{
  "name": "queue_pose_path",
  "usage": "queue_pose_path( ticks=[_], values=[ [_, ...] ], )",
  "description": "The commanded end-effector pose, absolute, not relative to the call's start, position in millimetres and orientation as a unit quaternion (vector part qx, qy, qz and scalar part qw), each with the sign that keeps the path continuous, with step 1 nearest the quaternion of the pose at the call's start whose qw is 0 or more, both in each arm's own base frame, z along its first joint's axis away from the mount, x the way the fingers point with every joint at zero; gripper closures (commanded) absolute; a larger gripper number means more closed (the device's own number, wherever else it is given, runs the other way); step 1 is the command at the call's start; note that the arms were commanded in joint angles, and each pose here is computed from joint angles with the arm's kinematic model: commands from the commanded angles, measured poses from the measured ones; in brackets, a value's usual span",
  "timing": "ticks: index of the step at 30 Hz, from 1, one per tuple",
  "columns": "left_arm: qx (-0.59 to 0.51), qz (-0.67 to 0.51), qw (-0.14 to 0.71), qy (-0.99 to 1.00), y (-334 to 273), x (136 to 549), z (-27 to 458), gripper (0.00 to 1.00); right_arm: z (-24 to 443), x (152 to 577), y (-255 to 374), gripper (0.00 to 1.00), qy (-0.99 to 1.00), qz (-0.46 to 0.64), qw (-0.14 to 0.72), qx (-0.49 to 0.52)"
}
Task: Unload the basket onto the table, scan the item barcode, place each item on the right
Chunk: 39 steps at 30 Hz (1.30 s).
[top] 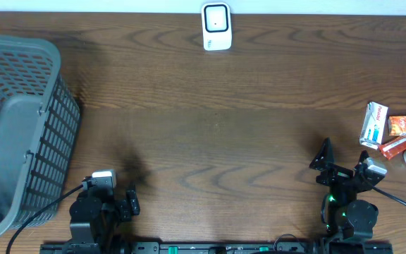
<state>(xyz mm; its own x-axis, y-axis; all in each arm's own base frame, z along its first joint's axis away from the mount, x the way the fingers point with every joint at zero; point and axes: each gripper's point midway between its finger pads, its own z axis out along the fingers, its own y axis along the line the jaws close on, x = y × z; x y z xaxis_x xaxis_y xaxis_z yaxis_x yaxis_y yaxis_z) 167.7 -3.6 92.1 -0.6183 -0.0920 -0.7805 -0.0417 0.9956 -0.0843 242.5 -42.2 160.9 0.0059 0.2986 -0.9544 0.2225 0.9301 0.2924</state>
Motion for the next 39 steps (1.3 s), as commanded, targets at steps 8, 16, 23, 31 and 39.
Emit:
queue_pose_path(
  ticks=[8,16,23,31,39],
  values=[
    [-0.031,-0.007,0.435,0.9,2.0,167.4,90.8,0.14,160.1,242.9,-38.6,0.01,0.707,0.029,0.685,0.173],
    [-0.035,-0.007,0.571,0.82,4.1,222.2,121.3,0.14,160.1,242.9,-38.6,0.01,0.707,0.029,0.685,0.173],
    [-0.048,-0.004,0.613,0.788,8.1,233.8,131.0,0.14,160.1,242.9,-38.6,0.01,0.707,0.029,0.685,0.173],
    [-0.071,-0.031,0.649,0.757,6.2,243.6,136.3,0.14,160.1,242.9,-38.6,0.01,0.707,0.029,0.685,0.173],
    [-0.071,-0.031,0.649,0.756,6.4,243.6,136.5,0.14,160.1,242.9,-38.6,0.01,0.707,0.029,0.685,0.173]
  ],
)
